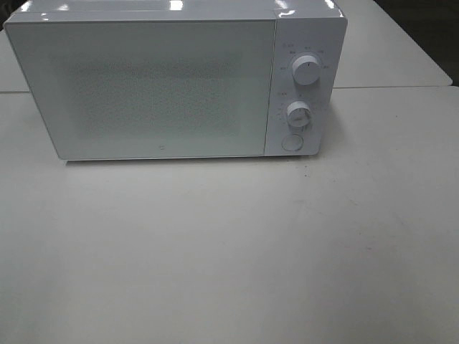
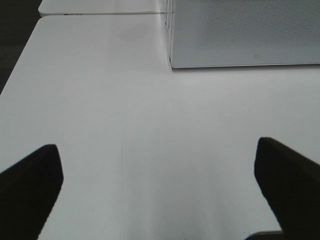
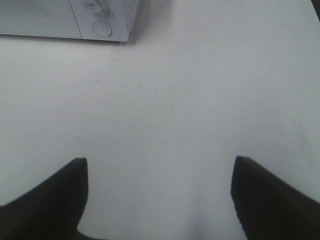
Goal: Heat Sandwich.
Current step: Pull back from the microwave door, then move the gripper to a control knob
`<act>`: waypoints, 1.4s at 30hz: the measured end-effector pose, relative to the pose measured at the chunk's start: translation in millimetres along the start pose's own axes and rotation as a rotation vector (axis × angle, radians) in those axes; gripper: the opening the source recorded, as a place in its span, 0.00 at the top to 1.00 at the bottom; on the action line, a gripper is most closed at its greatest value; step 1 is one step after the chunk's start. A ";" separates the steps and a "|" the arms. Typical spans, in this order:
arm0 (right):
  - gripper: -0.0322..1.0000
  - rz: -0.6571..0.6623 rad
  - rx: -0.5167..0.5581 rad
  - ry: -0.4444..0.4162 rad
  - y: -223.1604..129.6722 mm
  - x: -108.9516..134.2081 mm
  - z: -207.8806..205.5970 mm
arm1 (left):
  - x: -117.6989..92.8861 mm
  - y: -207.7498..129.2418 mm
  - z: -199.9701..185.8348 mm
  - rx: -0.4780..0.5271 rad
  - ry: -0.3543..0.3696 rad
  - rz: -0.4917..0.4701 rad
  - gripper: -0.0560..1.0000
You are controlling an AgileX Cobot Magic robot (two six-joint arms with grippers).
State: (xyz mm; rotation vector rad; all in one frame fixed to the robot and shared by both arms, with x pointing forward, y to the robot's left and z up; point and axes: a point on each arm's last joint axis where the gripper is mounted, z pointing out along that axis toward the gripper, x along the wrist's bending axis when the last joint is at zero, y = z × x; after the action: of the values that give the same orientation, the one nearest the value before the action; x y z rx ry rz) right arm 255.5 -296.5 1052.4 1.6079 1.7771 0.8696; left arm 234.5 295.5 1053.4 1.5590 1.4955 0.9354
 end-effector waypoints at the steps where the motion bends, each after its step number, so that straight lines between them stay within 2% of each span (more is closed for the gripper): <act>1: 0.23 0.000 0.016 0.000 3.8 0.0 2.6 | -0.1 0.0 0.0 0.000 -0.001 -0.001 0.01; 8: 0.23 0.001 0.054 0.002 12.8 0.1 12.3 | -0.1 0.0 0.0 0.000 -0.001 -0.001 0.01; 20: 0.23 0.003 0.023 0.002 35.7 0.2 34.2 | -0.1 0.0 0.0 0.000 -0.001 -0.001 0.01; 29: 0.23 0.004 -0.023 0.001 55.0 0.0 60.7 | -0.1 0.0 0.0 0.000 -0.001 -0.001 0.01; 42: 0.23 0.006 -0.014 0.000 75.7 -0.3 108.3 | -0.1 0.0 0.0 0.000 -0.001 -0.001 0.01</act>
State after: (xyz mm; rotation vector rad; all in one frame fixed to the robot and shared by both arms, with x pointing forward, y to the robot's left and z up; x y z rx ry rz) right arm 386.8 -283.4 1045.2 1.6048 1.7633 0.8825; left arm 234.5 295.4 1053.4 1.5588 1.4952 0.9344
